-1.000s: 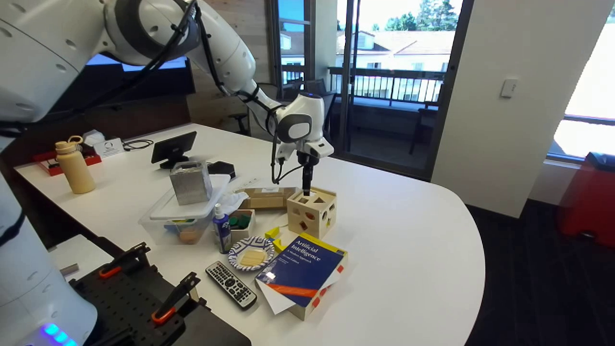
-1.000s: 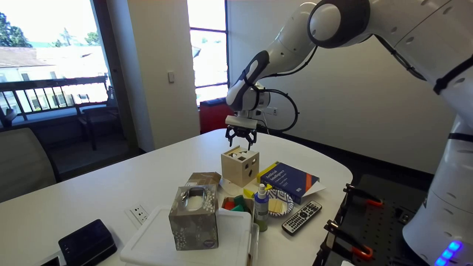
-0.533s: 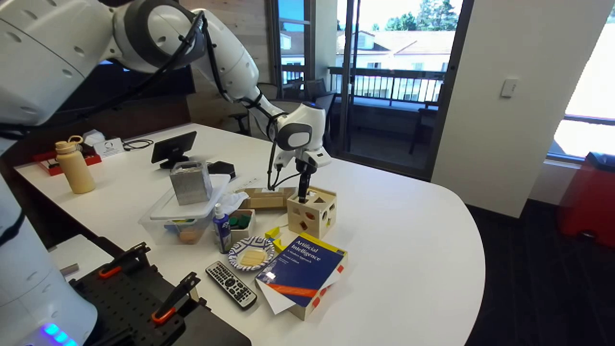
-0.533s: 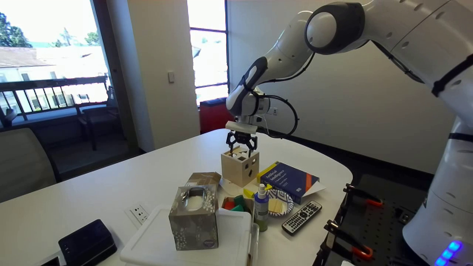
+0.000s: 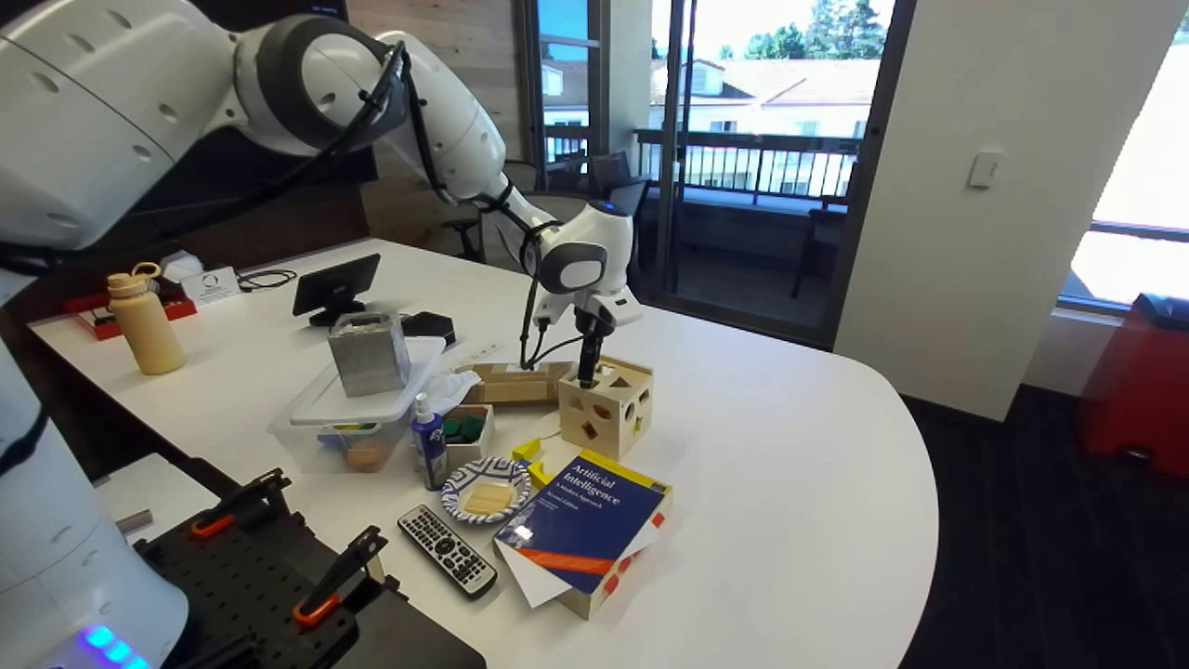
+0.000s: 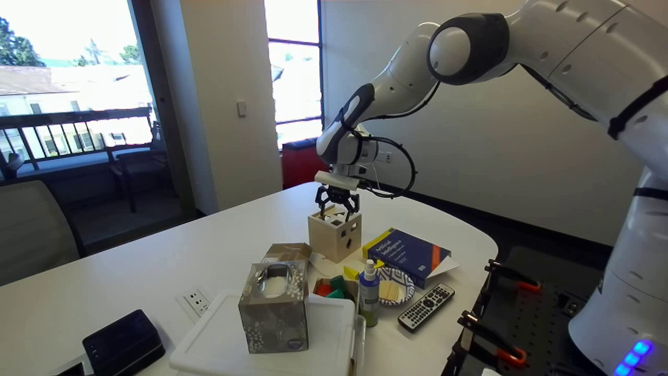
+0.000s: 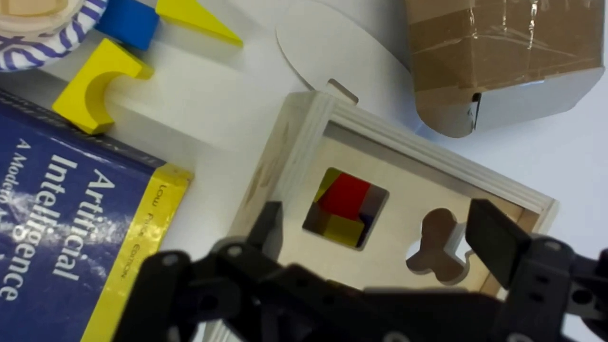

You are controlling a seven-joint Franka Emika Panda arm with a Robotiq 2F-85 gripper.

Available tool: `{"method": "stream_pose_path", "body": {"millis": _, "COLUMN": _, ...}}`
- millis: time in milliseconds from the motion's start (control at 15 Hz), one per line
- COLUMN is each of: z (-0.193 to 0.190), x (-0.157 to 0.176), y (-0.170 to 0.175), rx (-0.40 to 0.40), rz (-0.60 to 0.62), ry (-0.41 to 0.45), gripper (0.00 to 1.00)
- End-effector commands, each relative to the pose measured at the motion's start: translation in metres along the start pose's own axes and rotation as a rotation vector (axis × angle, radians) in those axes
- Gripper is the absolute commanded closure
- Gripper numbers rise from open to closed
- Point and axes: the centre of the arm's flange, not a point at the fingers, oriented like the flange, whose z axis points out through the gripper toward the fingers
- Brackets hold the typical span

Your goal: Move an object from one position to another

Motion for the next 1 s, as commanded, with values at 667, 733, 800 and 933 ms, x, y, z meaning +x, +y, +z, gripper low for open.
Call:
{"method": "stream_pose_path", "body": {"millis": 667, "z": -0.003, "x": 0.017, "y": -0.024, "rx": 0.035, "rz": 0.048, "ry": -0.049, "gripper": 0.0}}
{"method": "stream_pose_path", "body": {"millis": 733, "z": 0.001, "x": 0.017, "y": -0.023, "rx": 0.029, "rz": 0.049, "ry": -0.053, "gripper": 0.0}}
{"method": "stream_pose_path", "body": {"millis": 800, "z": 0.005, "x": 0.017, "y": -0.022, "rx": 0.023, "rz": 0.05, "ry": -0.056, "gripper": 0.0}}
{"method": "stream_pose_path", "body": {"millis": 933, "z": 0.01, "x": 0.017, "y": -0.022, "rx": 0.02, "rz": 0.059, "ry": -0.054, "gripper": 0.0}}
